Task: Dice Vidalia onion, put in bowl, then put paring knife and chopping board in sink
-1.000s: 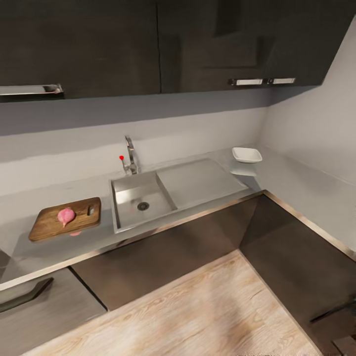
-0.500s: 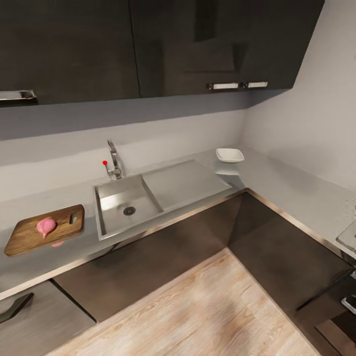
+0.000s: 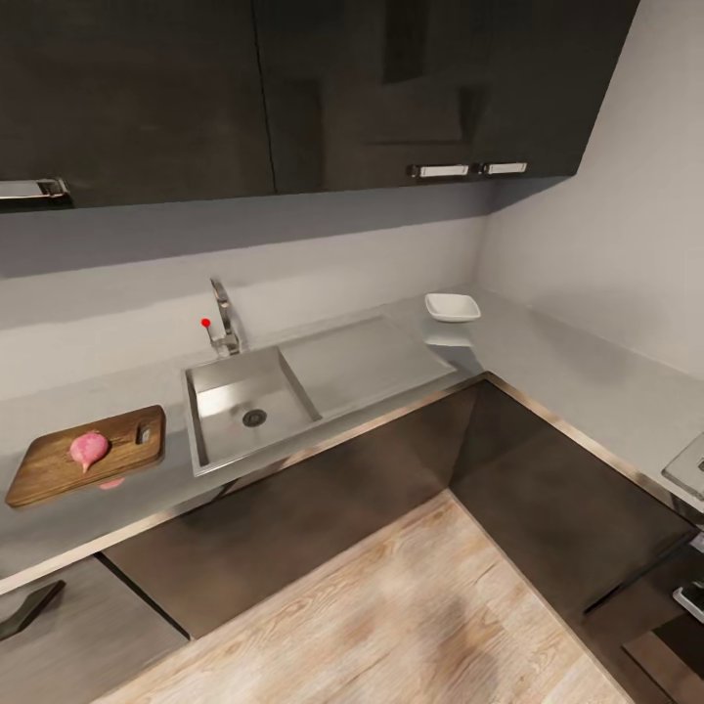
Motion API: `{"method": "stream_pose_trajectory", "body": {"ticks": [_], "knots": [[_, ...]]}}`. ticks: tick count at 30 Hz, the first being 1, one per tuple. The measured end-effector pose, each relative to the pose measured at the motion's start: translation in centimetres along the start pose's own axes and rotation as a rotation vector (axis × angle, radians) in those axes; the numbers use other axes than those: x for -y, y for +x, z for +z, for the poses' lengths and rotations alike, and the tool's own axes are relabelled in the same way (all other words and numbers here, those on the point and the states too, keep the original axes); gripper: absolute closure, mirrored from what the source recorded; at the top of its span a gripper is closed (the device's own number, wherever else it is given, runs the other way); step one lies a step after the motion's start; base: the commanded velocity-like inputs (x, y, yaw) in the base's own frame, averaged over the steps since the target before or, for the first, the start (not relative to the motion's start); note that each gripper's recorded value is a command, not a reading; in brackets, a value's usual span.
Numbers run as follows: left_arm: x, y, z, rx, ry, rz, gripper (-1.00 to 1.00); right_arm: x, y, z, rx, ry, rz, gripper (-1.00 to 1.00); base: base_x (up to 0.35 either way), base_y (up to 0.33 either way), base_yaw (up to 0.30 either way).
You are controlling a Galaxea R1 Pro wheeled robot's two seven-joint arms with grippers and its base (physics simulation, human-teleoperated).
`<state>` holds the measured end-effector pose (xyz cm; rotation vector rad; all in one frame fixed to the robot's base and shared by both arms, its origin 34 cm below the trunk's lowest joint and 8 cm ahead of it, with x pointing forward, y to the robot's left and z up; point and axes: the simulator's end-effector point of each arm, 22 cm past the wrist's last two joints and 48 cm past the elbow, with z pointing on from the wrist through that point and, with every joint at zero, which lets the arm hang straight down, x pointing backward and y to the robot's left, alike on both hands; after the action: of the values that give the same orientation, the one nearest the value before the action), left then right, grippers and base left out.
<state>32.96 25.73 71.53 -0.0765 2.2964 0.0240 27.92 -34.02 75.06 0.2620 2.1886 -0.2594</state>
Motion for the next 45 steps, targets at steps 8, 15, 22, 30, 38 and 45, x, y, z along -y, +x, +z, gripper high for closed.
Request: {"method": "stream_pose_trajectory", "body": {"ticks": [8, 15, 22, 30, 38, 45], "knots": [[0.0, 0.0, 0.0, 0.0, 0.001, 0.0, -1.0, -1.3, -2.8, 1.8, 0.036, -0.036, -0.041, -1.0, 0.0, 0.0, 0.0], [0.1, 0.0, 0.0, 0.0, 0.003, 0.0, -1.0, -4.0, -15.1, 9.4, 0.021, -0.031, -0.159, -1.0, 0.0, 0.0, 0.0], [0.1, 0.0, 0.0, -0.001, 0.005, 0.001, -1.0, -5.0, -36.3, 16.0, 0.129, 0.084, -0.119, -1.0, 0.0, 0.0, 0.0], [0.8, 0.5, -0.2, -0.011, 0.009, -0.006, -1.0, -6.6, -57.4, 19.3, 0.181, 0.156, -0.079, -1.0, 0.0, 0.0, 0.0], [1.3, 0.8, -0.3, -0.018, 0.012, -0.012, -1.0, -6.5, -70.1, 25.5, 0.032, 0.155, -0.095, -1.0, 0.155, -0.008, 0.0], [1.5, 0.8, -0.3, -0.019, 0.014, -0.014, -1.0, -7.8, -70.6, 27.0, 0.051, 0.11, -0.098, -1.0, 0.304, -0.098, 0.0]]}}
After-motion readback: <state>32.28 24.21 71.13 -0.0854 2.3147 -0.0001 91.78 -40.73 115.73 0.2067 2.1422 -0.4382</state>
